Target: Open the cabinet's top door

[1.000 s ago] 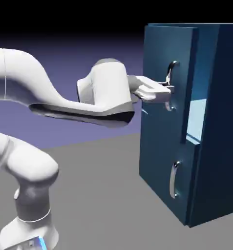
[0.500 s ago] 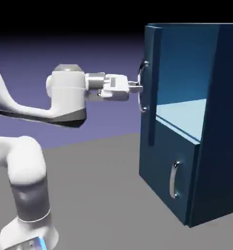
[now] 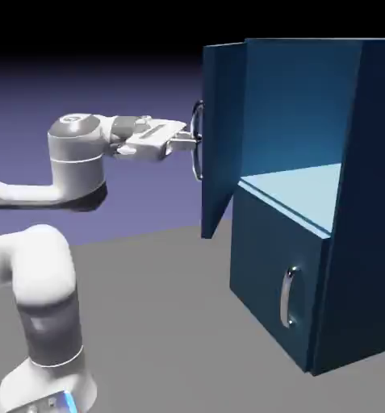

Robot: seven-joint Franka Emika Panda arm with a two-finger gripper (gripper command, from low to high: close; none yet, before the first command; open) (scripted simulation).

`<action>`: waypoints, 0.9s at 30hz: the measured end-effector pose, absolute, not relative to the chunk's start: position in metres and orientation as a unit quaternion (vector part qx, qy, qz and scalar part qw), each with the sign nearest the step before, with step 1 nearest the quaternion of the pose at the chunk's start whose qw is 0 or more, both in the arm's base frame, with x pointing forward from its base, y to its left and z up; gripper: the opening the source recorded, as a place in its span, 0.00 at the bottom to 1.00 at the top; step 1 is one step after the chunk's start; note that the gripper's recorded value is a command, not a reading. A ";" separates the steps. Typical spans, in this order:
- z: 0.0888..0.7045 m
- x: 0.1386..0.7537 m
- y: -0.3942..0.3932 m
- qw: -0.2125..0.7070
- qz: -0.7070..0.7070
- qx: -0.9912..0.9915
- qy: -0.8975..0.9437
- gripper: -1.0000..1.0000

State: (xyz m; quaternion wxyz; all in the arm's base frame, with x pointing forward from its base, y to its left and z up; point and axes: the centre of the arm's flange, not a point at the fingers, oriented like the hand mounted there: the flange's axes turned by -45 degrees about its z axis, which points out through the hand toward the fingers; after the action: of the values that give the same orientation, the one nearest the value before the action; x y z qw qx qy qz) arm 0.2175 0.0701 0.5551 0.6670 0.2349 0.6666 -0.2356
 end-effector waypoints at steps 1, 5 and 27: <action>0.555 0.214 0.077 0.665 -0.242 0.242 0.664 0.00; 0.555 0.202 0.104 0.654 -0.270 0.270 0.653 0.00; 0.555 0.187 0.308 0.548 -0.446 0.447 0.548 0.00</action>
State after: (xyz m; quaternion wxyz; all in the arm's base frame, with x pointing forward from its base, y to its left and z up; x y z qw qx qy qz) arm 0.1872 0.3080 0.5553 0.5483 0.4467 0.5482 -0.4465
